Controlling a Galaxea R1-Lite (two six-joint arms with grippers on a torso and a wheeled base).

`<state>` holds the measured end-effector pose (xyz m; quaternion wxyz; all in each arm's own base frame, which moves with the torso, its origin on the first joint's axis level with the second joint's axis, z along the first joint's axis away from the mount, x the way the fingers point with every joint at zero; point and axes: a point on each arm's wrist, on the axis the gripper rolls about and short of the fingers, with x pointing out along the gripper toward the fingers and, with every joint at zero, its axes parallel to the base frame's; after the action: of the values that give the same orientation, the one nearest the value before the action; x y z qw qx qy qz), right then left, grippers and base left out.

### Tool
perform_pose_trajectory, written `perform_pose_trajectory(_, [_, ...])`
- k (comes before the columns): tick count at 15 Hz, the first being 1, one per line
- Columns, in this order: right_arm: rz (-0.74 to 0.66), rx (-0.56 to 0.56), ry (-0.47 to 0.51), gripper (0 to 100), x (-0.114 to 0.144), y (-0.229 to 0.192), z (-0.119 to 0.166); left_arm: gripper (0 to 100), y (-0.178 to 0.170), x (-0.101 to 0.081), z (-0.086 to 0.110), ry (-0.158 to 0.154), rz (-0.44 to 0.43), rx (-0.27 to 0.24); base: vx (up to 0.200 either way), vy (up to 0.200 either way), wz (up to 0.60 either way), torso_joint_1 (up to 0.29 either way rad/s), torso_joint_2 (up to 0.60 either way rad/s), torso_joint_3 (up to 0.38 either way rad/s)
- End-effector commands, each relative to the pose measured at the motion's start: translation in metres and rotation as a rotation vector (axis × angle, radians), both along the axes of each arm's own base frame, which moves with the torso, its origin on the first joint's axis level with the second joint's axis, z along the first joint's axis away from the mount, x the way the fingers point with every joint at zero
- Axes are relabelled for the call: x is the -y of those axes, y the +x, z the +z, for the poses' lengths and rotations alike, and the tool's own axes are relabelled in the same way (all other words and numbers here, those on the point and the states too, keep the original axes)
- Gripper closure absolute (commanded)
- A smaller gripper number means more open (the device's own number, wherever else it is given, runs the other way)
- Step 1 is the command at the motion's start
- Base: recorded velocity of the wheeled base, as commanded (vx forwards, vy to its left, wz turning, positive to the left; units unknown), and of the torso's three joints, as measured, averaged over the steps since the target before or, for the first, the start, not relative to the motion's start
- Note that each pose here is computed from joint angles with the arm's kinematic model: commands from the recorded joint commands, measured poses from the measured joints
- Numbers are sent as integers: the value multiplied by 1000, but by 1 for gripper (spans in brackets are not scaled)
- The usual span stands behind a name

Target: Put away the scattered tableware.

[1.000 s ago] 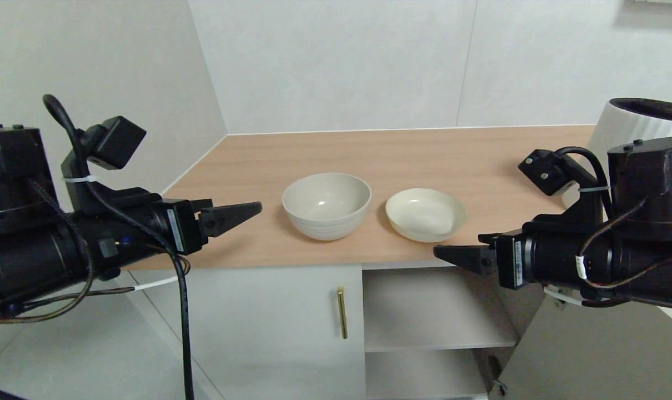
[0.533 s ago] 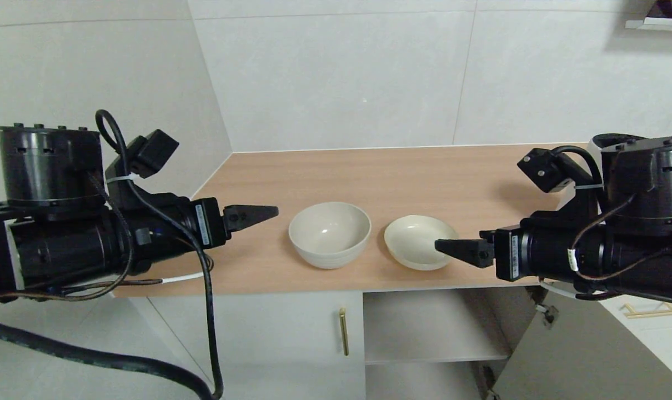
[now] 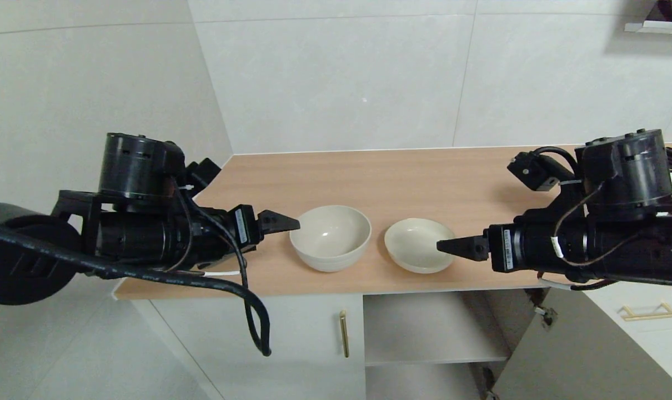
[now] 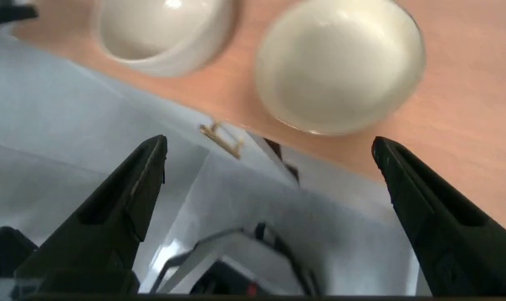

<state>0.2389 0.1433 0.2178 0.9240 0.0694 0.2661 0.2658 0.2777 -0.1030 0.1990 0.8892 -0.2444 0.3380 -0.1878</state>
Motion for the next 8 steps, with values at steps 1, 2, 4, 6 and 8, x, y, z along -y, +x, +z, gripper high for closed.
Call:
perform_pose_trajectory(1, [-86, -82, 31, 0, 0, 24, 1, 0, 9, 10, -9, -21, 3, -45, 0, 0, 0, 0, 0, 0])
perform_pose_trajectory(2, [-132, -115, 43, 0, 1, 36, -1, 0, 12, 12, -10, -34, 13, -61, 0, 0, 0, 0, 0, 0])
perform_pose_trajectory(4, [-238, -133, 3, 0, 2, 58, -14, 0, 16, 15, -17, -36, 27, -85, 0, 0, 0, 0, 0, 0])
perform_pose_trajectory(6, [-295, -137, -39, 0, -1, 68, -26, 0, 22, 19, -24, -26, 42, -104, 0, 0, 0, 0, 0, 0])
perform_pose_trajectory(8, [-297, -139, -41, 0, -1, 68, -27, 0, 29, 22, -32, -22, 88, -126, 0, 0, 0, 0, 0, 0])
